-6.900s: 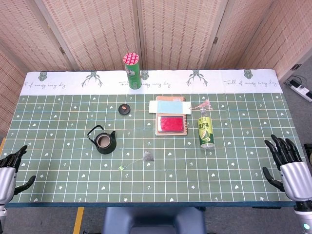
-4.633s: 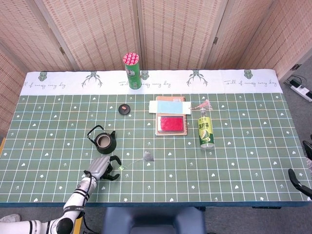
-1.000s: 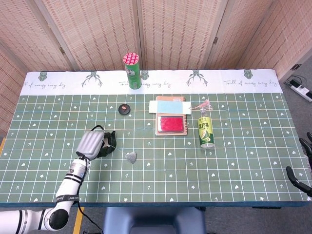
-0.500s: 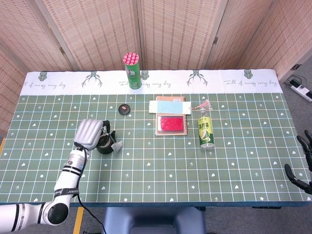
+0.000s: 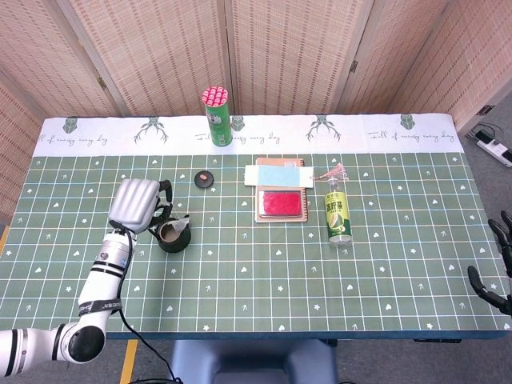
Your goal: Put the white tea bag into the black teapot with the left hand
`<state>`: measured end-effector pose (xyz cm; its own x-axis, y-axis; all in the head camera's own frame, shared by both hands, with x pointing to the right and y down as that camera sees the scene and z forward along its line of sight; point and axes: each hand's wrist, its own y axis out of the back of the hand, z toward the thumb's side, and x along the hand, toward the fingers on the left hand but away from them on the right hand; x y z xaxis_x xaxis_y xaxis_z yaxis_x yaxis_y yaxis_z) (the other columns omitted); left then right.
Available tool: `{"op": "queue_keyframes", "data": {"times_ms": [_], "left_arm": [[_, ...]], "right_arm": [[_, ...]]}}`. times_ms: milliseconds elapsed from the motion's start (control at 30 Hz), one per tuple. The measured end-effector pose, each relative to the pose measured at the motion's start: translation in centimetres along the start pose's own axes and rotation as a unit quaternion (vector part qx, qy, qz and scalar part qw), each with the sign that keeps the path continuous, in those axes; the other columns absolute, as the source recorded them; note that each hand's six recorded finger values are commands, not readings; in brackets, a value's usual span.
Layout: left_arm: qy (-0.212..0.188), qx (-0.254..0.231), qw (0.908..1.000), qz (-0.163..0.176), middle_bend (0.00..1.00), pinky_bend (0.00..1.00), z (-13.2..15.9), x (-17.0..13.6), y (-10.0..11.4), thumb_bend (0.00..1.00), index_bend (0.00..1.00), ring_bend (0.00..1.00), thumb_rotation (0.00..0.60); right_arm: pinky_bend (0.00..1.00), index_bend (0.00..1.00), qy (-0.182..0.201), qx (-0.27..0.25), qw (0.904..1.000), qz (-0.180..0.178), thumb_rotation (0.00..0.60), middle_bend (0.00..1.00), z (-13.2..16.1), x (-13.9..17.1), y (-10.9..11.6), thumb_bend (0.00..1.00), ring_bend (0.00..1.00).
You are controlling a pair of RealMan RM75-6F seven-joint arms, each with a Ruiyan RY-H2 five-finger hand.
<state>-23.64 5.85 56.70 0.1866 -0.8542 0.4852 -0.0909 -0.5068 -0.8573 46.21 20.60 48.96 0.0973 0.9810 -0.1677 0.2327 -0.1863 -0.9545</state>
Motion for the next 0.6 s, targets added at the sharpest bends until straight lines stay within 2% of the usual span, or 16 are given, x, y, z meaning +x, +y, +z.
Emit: {"op": "queue_keyframes", "data": {"times_ms": [600], "left_arm": [[0.024, -0.009, 0.9995, -0.021, 1.00, 1.00, -3.7, -0.3, -1.8, 0.60, 0.63, 1.00, 0.600]], "right_arm": [[0.00, 0.00, 0.001, 0.004, 1.0000, 0.000, 0.600, 0.00, 0.2, 0.1, -0.2, 0.42, 0.00]]}}
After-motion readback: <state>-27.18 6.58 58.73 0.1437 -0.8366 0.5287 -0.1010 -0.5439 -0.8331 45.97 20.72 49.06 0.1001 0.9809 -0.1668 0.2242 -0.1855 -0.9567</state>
